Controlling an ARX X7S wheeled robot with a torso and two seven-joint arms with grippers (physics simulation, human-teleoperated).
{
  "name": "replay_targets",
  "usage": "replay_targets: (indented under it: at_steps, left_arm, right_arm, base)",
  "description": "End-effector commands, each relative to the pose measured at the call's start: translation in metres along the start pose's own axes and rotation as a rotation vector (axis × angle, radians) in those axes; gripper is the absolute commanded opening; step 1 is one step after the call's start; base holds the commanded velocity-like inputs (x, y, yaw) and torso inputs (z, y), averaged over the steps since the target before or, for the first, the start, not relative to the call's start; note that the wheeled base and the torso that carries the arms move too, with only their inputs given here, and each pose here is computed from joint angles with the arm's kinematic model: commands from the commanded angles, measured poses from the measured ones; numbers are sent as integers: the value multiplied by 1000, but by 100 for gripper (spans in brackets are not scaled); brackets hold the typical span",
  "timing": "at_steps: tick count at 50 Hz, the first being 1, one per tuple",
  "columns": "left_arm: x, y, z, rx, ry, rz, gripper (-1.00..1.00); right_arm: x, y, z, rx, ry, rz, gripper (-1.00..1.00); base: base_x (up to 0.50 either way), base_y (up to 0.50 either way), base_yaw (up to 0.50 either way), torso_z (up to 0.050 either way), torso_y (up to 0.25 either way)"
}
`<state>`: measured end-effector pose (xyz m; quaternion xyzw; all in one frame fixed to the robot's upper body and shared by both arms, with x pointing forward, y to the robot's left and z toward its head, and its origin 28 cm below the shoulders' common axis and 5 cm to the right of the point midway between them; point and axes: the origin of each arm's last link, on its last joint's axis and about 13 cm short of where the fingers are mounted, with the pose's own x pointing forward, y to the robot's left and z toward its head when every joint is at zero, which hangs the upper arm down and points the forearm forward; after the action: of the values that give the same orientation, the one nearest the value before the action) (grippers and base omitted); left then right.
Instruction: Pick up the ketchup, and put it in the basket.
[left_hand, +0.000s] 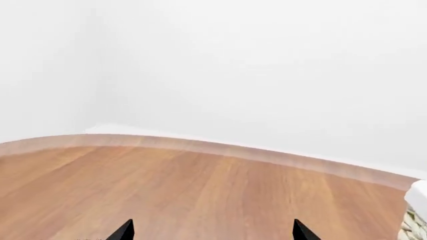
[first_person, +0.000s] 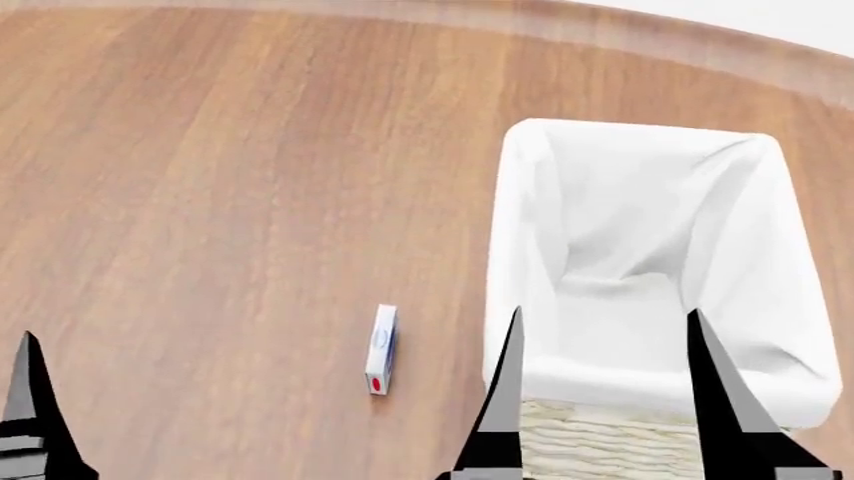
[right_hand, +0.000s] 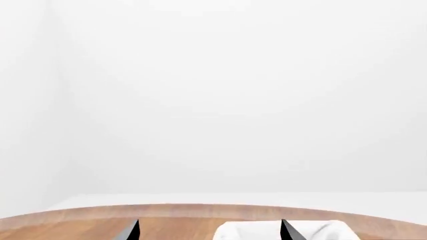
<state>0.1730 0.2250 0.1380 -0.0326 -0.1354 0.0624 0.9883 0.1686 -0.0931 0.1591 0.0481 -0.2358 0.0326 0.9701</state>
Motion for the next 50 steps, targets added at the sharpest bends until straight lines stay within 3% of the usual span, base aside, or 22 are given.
replay_targets:
  at_steps: [1, 18, 20, 36, 50]
  left_arm:
    - [2, 21, 2, 5, -38, 153, 100]
    - [-4, 58, -23, -43, -40, 472, 100]
    - [-5, 61, -26, -93, -28, 466, 100]
    - [-15, 76, -35, -69, -5, 694, 100]
    - [-18, 80, -34, -71, -24, 761, 100]
  right_arm:
    - [3, -4, -1, -9, -15, -15, 100]
    - [3, -4, -1, -10, -14, -13, 100]
    - [3, -4, -2, -11, -11, -13, 100]
    - [2, -3, 0, -12, -13, -10, 100]
    - [3, -3, -1, -12, -11, -13, 100]
  base:
    - [0, 0, 0, 0, 0]
    - [0, 0, 0, 0, 0]
    - [0, 0, 0, 0, 0]
    - [0, 0, 0, 0, 0]
    - [0, 0, 0, 0, 0]
